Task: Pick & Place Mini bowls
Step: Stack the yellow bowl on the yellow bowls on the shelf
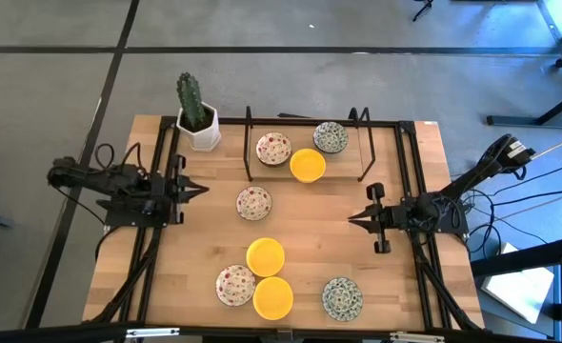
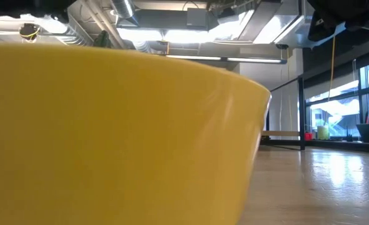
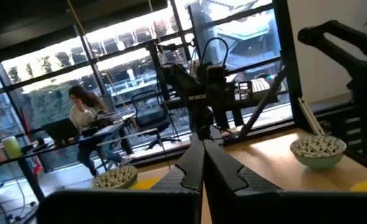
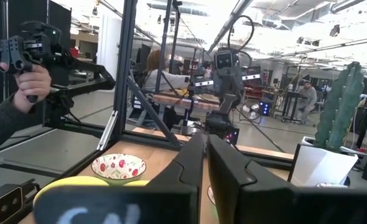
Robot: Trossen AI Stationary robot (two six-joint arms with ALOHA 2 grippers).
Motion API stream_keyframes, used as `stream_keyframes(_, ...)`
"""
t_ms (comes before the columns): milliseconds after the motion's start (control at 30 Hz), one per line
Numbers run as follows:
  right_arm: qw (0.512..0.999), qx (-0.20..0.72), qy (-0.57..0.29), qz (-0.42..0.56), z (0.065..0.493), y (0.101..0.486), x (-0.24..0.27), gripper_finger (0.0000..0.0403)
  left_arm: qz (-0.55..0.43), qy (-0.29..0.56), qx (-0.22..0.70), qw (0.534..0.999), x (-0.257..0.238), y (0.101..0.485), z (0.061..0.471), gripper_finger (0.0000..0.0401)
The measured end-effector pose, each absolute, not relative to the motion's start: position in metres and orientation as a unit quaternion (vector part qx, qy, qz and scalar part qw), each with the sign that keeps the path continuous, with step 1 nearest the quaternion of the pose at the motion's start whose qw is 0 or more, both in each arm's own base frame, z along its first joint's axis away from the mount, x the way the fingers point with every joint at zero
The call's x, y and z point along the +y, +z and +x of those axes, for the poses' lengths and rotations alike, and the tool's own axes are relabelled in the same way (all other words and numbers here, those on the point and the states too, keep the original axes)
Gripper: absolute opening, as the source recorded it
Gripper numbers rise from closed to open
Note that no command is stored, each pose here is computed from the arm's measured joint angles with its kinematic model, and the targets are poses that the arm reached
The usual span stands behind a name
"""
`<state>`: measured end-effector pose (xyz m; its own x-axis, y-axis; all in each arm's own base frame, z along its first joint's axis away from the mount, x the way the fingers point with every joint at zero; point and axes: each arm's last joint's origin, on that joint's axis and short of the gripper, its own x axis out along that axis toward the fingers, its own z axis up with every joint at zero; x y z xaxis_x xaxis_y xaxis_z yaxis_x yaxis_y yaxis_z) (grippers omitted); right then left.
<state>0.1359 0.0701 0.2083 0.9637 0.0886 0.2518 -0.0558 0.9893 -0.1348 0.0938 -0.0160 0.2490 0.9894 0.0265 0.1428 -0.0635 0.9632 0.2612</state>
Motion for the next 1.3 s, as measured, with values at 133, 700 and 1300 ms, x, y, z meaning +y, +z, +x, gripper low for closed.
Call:
stream_keyframes(133,0.989,-0.129,0.037,-0.064,0.136,0.208,0.070,0.0025,0.125,0.024,-0.089,0.988,-0.015,0.238,0.089,0.0004)
stream_keyframes(700,0.989,-0.126,0.035,-0.065,0.136,0.207,0.070,0.0026,0.123,0.136,-0.074,0.980,-0.006,0.222,0.081,0.0012)
stream_keyframes(1300,0.990,-0.125,0.041,-0.055,0.136,0.207,0.070,0.0026,0.120,0.112,-0.073,0.984,-0.008,0.221,0.081,0.0012)
